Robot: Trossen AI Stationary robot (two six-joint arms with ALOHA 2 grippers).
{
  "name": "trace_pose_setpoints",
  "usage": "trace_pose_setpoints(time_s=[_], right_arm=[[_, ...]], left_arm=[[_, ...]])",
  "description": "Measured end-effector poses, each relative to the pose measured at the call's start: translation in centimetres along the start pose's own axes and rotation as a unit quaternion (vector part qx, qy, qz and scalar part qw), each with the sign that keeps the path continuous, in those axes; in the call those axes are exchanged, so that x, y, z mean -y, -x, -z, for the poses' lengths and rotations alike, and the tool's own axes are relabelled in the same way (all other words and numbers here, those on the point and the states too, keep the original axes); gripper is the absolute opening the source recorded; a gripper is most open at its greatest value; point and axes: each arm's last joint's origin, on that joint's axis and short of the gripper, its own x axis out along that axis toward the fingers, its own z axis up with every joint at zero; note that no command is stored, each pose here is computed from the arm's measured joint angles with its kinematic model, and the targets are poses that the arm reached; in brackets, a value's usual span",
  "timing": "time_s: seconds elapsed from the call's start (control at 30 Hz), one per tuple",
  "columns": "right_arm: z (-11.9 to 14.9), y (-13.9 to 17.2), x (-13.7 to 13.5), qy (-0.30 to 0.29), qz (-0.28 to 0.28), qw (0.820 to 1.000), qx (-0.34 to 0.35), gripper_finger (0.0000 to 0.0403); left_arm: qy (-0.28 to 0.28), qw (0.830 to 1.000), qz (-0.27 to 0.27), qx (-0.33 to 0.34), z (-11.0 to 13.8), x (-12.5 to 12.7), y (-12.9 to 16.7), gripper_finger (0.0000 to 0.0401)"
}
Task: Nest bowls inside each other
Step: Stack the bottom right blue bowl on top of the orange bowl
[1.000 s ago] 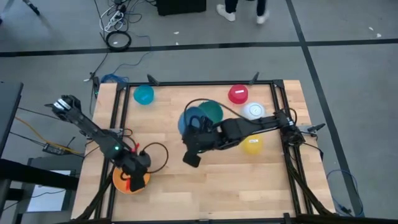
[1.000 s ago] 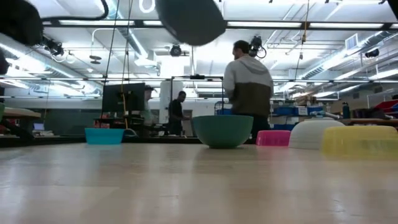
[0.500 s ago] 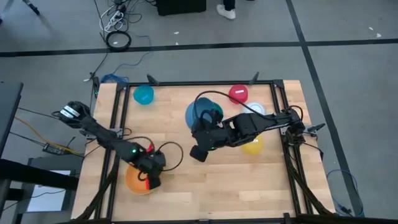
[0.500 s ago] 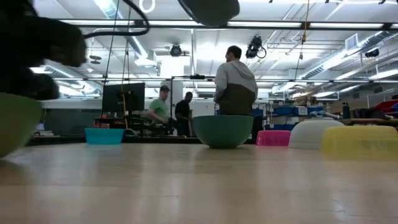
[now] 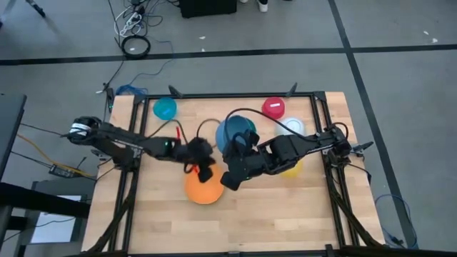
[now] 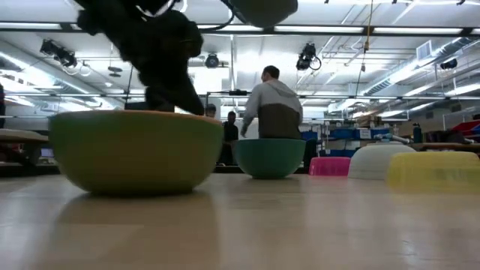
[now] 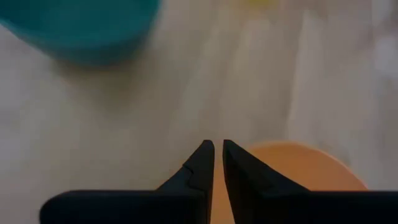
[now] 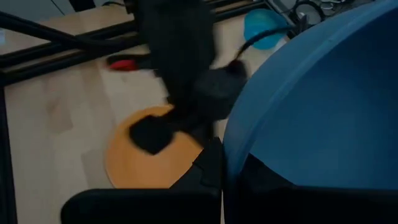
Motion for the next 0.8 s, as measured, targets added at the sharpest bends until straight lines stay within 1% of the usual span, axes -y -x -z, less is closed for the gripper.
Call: trace_pose_setpoints(time_s=[0.07,0.13,0.23,0.33,0.43,0.57,0.67,0.8], right_arm=[[0.2,0.1,0.0,-0.001,0.004,1.0,-0.007,0.0],[0.5,0.2,0.0,-0.002,0.009,1.0,-0.016,0.0],[0.8,0.5,-0.3,-0.005,0.007,1.0,-0.019,0.0],[1.1,0.9,-1.0,-0.007,-0.01,1.0,-0.016,0.0],[1.4,0.8,-2.0,-0.007,-0.027,0.999,-0.015,0.0],[1.9,-0.4,-3.2,-0.002,-0.039,0.999,-0.023,0.0],[2.0,-1.4,-3.9,0.003,-0.05,0.998,-0.026,0.0],[1.8,-2.7,-5.1,0.003,-0.08,0.997,-0.013,0.0]], left_arm=[[0.0,1.0,-0.001,0.004,-0.8,-0.4,0.1,0.0042],[-0.006,1.0,-0.001,-0.006,-1.4,-0.3,0.6,0.0042],[-0.02,0.999,-0.008,-0.04,-2.0,0.5,2.2,0.0042],[-0.039,0.995,-0.02,-0.09,-1.7,1.4,4.4,0.0042],[-0.039,0.99,-0.026,-0.136,-0.4,2.4,6.6,0.0042],[-0.034,0.98,-0.032,-0.194,2.2,4.0,8.7,0.0042],[-0.03,0.974,-0.029,-0.221,4.4,5.1,9.0,0.0043],[-0.012,0.975,-0.025,-0.221,6.4,6.1,8.4,0.0048]])
